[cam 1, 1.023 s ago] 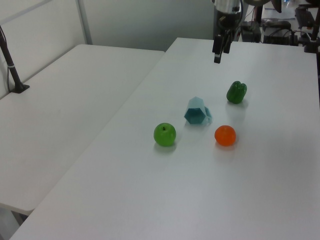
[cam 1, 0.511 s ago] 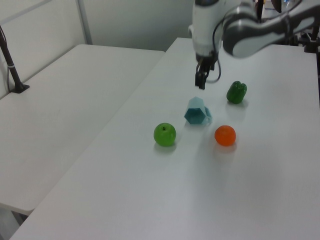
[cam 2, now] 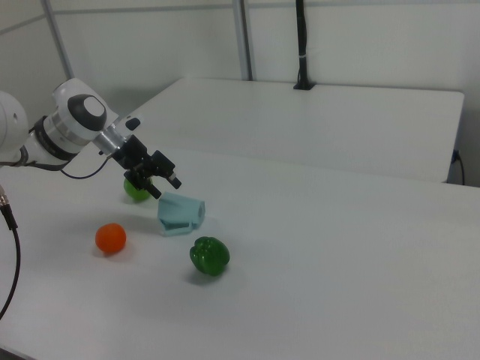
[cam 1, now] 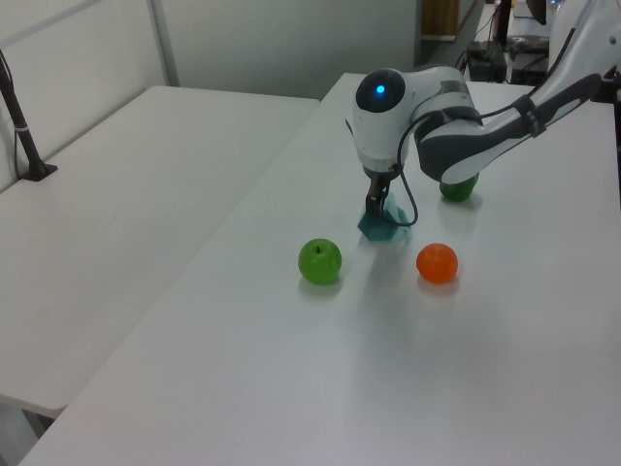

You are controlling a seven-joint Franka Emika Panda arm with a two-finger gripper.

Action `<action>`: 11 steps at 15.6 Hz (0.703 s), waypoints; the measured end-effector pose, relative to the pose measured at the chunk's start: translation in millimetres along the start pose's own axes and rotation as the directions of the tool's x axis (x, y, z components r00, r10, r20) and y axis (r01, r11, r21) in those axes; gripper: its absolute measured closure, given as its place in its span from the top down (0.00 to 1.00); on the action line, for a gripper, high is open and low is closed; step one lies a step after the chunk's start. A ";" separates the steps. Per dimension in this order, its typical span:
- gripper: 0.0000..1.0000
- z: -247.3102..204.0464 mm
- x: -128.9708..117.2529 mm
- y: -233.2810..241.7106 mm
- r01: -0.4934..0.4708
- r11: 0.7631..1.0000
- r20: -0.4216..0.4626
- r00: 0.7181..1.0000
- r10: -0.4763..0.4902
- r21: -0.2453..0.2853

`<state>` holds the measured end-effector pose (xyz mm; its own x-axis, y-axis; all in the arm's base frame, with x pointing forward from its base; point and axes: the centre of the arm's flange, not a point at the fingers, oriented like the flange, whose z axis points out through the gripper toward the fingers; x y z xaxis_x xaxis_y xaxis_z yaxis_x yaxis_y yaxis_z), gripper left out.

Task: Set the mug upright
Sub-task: 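Lower the open gripper onto the mug's rim and close on it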

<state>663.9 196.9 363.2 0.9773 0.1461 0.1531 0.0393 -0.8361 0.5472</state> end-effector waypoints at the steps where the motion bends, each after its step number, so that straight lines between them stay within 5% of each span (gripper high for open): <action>1: 1.00 -0.8 0.3 -5.2 0.010 1.000 -0.010 1.000 -0.010 0.007; 11: 0.98 28.5 -5.0 -25.0 0.192 0.981 -0.011 0.981 -0.193 -0.032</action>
<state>664.0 202.0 325.3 0.9490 0.3107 0.0540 0.2200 -0.7750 0.5924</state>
